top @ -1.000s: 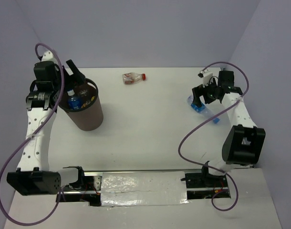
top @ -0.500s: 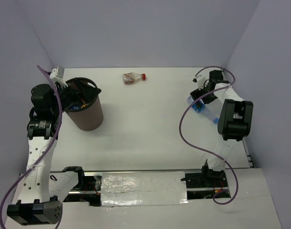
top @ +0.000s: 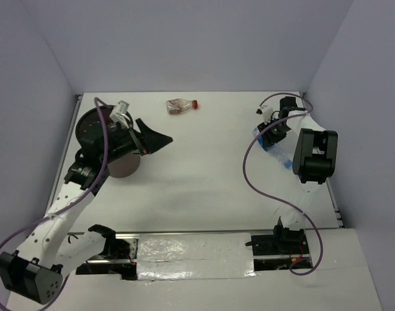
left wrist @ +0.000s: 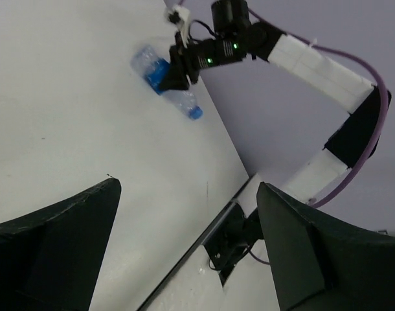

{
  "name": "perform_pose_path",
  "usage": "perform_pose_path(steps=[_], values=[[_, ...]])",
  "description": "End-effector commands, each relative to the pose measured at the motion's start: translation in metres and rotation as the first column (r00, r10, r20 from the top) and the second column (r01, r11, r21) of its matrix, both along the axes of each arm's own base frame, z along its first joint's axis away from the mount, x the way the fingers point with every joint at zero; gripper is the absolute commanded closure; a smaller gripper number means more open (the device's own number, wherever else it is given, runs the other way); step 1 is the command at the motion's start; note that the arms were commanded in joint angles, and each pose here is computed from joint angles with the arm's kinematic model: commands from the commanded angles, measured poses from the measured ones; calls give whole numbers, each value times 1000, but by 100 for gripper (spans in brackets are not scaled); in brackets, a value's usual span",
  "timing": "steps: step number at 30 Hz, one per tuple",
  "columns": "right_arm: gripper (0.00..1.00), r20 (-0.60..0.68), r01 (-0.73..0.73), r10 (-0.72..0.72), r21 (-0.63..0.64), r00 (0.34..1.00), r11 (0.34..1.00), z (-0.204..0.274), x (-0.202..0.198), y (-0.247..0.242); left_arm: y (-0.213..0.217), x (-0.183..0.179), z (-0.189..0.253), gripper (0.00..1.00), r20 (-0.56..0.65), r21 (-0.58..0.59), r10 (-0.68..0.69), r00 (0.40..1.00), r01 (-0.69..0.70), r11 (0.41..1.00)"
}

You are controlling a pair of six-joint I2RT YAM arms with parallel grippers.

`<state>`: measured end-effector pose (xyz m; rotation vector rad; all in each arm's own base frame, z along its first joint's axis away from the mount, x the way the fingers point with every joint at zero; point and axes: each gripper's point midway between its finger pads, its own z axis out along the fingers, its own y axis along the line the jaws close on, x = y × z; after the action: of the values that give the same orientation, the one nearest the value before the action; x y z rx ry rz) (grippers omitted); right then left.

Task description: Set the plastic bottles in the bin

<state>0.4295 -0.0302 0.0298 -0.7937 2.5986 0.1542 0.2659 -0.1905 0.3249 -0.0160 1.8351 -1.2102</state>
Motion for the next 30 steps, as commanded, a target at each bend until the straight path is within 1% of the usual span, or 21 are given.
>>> perform_pose_path(steps=[1,2,3,4,5,6,7,8,9,10,12,14,15,16,17,18,22,26,27,29,30], values=[[54,57,-45,35,191,998,981,49,4,40,-37,6,15,1,79,-44,-34,996,38,998],[61,64,-28,13,243,998,970,68,3,48,-43,11,12,1,86,-33,-22,996,25,999],[64,68,-34,15,290,998,956,79,2,58,-62,7,3,1,79,-20,-61,995,63,998],[66,40,-31,16,402,999,915,94,-5,79,-72,8,6,1,124,-27,-68,990,72,997],[73,56,-41,17,456,998,889,114,-6,91,-80,10,5,1,159,-12,-71,985,74,997],[74,52,-41,17,510,999,859,127,-8,101,-98,9,-5,1,162,3,-97,982,98,995],[75,28,-37,25,604,999,796,144,-15,120,-106,11,2,1,209,-10,-103,973,107,994],[75,44,-59,39,640,998,766,162,-20,133,-113,13,0,1,230,4,-110,967,112,994],[75,46,-60,39,669,998,741,172,-22,142,-128,15,-13,1,217,24,-135,967,133,991],[75,38,-38,15,711,999,702,185,-20,152,-136,18,-6,1,254,21,-140,957,139,990],[74,46,-39,7,742,999,669,205,-27,169,-155,25,-15,1,248,37,-160,956,156,987],[74,20,22,-61,784,998,621,224,-25,176,-167,29,-16,1,261,40,-173,950,168,985],[74,16,17,-49,796,999,605,230,-29,189,-178,34,-22,0,251,47,-184,950,178,983],[75,-4,47,-76,820,997,570,239,-28,195,-183,37,-25,1,246,43,-185,952,180,983],[75,-16,62,-88,833,996,550,244,-27,198,-189,44,-34,1,234,44,-183,955,178,983],[75,-41,90,-105,855,994,511,251,-28,204,-195,45,-30,1,239,27,-189,952,188,982],[76,-79,120,-112,890,991,441,263,-35,221,-215,56,-38,1,237,2,-204,950,209,978],[77,-62,101,-108,907,992,410,268,-45,236,-225,59,-24,1,269,-51,-214,939,236,970],[77,-67,101,-102,919,993,382,270,-49,240,-226,59,-23,1,268,-58,-218,939,241,969],[77,-85,111,-89,931,992,348,274,-55,244,-229,59,-24,1,268,-62,-229,936,254,965],[77,-80,99,-74,944,994,313,280,-59,249,-230,59,-24,0,263,-66,-232,937,257,964]])
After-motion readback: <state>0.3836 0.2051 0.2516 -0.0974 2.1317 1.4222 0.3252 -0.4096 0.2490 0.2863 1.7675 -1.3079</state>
